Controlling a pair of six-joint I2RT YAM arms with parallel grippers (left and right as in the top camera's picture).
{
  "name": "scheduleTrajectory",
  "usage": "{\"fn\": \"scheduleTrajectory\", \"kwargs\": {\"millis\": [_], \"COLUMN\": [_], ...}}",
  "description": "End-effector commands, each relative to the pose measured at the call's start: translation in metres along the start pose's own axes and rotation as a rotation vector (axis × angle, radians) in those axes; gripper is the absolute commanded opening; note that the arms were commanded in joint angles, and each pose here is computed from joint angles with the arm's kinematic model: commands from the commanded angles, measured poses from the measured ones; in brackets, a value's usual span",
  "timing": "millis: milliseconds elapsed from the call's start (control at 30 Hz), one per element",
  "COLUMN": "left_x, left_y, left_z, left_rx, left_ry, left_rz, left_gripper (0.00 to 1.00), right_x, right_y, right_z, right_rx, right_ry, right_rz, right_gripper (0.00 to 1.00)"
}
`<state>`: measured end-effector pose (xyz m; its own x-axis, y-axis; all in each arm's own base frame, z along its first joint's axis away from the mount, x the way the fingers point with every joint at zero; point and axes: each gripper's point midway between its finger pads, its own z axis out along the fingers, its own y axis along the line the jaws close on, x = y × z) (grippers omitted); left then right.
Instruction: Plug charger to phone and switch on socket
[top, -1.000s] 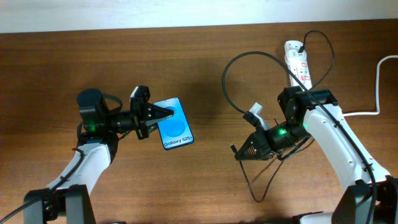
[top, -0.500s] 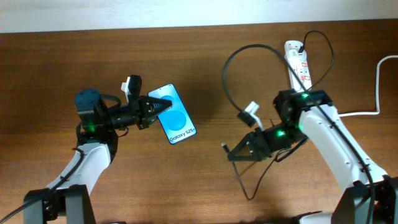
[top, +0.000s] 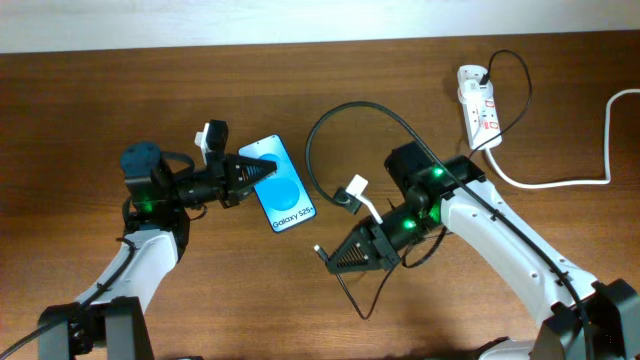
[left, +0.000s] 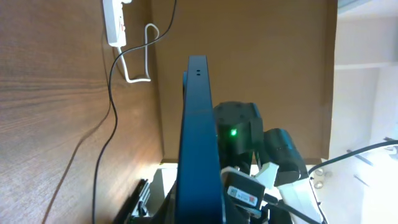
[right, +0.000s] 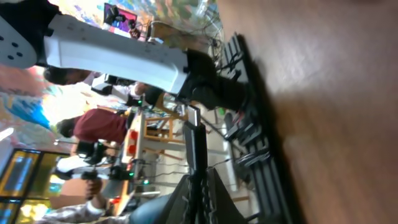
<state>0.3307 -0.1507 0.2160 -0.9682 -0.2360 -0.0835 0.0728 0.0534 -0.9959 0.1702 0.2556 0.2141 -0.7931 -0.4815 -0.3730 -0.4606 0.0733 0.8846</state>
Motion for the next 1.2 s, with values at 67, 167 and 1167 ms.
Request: {"fn": "scheduleTrajectory", "kwargs": {"millis": [67, 167, 1167], "left_x": [0.002, 0.001, -0.009], "left_y": [-0.017, -0.023, -0.028], "left_z": [-0.001, -0.001, -0.002], "left_rx": [0.022, 0.031, 0.032], "left_ry": [0.029, 0.026, -0.034], "left_rz": [0.064, 0.119, 0.191], "left_gripper": [0.00, 0.00, 0.00], "right_x": [-0.016, -0.020, -0.035], "right_y": [-0.006, -0.019, -0.006], "right_z": [0.000, -0.001, 0.019], "right_rx": [0.029, 0.096, 0.049], "right_ry": [-0.032, -0.041, -0.035], "right_rz": [0.083, 0.174, 0.144], "right_gripper": [0.04, 0.04, 0.04]}}
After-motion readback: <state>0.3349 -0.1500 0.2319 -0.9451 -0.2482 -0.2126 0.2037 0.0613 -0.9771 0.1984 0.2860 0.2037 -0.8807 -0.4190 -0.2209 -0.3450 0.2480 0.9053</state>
